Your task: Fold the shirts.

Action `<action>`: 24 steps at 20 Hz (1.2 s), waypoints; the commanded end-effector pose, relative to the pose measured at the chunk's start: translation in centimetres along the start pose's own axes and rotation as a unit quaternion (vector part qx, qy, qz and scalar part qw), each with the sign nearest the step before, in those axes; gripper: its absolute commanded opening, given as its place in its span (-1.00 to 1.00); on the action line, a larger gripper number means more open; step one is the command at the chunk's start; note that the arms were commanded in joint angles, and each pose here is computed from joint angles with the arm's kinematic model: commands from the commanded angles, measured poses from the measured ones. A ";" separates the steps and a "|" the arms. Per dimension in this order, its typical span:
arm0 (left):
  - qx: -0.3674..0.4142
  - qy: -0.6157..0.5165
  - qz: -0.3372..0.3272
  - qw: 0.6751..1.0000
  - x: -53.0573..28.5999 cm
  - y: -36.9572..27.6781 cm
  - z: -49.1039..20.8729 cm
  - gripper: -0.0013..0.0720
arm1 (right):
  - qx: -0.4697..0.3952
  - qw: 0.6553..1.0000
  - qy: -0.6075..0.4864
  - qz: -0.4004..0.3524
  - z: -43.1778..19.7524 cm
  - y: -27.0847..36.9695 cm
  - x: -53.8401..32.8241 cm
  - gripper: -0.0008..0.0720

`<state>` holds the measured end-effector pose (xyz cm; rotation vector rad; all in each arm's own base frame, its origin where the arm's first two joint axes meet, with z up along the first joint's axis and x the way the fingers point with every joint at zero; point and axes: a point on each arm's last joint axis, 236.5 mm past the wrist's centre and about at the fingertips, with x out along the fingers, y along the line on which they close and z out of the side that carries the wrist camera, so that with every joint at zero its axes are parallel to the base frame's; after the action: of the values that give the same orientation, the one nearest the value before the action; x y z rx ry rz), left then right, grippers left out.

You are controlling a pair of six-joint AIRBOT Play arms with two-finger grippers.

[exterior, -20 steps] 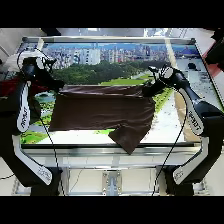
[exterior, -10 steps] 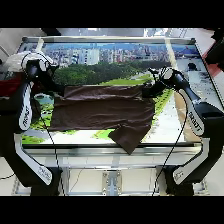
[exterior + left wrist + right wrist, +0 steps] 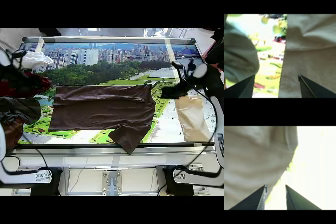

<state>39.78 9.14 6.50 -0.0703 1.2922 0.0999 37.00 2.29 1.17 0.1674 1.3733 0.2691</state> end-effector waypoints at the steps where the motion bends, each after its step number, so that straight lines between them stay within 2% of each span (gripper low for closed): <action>1: -0.149 -0.037 -0.040 0.987 0.8 1.2 -6.7 0.71 | 0.093 0.992 0.006 0.080 -8.0 2.3 3.8 -0.18; 3: -0.259 -0.061 -0.086 0.960 2.4 0.2 -9.5 0.71 | 0.142 0.980 0.037 0.132 -11.8 4.6 6.1 -0.18; 5: -0.316 -0.068 -0.113 0.940 3.9 -0.8 -11.7 0.71 | 0.154 0.971 0.079 0.167 -14.5 6.4 7.0 -0.17; 6: -0.331 -0.064 -0.124 0.933 4.6 -1.4 -12.6 0.71 | 0.148 0.970 0.093 0.172 -15.3 7.0 7.2 0.05; 7: -0.341 -0.054 -0.133 0.929 5.3 -1.9 -13.3 0.71 | 0.139 0.970 0.100 0.171 -15.7 7.5 7.5 0.36; 8: -0.350 -0.045 -0.143 0.925 5.7 -2.6 -13.8 0.71 | 0.126 0.972 0.100 0.169 -15.8 8.0 7.7 0.41; 14: -0.377 -0.024 -0.179 0.908 6.6 -4.5 -14.7 0.71 | 0.084 0.983 0.089 0.136 -16.6 11.2 11.2 0.40; 24: -0.378 -0.023 -0.181 0.908 6.6 -4.6 -14.8 0.71 | 0.130 0.975 0.119 0.133 -18.9 11.5 12.2 0.40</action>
<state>27.97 3.26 -3.95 -0.9606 1.1108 0.2784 19.90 15.89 -10.44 0.5254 1.6110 0.3657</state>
